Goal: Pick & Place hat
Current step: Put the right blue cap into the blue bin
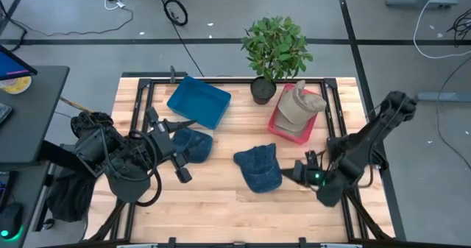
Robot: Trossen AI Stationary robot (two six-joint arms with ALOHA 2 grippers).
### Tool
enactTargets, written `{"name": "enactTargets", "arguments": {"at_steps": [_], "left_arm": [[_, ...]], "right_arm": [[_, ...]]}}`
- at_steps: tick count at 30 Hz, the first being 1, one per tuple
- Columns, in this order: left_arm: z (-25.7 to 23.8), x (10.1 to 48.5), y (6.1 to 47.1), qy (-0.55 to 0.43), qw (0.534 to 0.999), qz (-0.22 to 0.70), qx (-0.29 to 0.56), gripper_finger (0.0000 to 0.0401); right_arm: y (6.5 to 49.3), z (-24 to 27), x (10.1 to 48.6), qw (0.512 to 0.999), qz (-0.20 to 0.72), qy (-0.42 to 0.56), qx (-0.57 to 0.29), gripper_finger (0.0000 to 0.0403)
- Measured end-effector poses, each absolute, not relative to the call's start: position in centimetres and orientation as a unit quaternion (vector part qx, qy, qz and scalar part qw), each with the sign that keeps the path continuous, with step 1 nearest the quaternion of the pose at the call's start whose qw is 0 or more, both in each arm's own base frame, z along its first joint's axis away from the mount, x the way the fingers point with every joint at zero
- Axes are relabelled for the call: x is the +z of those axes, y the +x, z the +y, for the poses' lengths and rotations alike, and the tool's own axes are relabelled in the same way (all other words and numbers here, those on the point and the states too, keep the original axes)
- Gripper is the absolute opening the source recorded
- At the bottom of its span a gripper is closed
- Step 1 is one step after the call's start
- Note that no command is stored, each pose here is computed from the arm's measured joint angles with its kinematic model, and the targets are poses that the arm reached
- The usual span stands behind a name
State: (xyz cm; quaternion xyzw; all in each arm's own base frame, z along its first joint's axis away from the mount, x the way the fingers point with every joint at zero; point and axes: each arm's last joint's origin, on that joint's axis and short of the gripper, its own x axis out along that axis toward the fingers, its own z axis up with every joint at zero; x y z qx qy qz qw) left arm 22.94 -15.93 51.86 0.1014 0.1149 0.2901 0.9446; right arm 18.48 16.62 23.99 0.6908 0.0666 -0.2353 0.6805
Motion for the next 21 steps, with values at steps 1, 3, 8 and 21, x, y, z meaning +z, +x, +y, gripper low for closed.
{"name": "enactTargets", "arguments": {"at_steps": [1, 3, 8, 21], "left_arm": [[-15.9, 51.9, 22.9, 0.102, 0.945, 0.115, 0.29, 0.021], [-15.9, 51.9, 22.9, 0.102, 0.945, 0.115, 0.29, 0.021], [-15.9, 51.9, 23.0, 0.095, 0.945, 0.113, 0.292, 0.021], [-15.9, 52.0, 23.1, 0.089, 0.946, 0.108, 0.292, 0.021]], "right_arm": [[18.7, 17.1, 23.7, 0.678, 0.07, 0.695, -0.23, 0.0002], [19.2, 18.1, 23.0, 0.673, 0.071, 0.703, -0.22, 0.0002], [19.8, 19.9, 21.1, 0.672, 0.085, 0.704, -0.212, 0.0001], [20.9, 21.4, 18.1, 0.685, 0.111, 0.687, -0.217, 0.0001]]}}
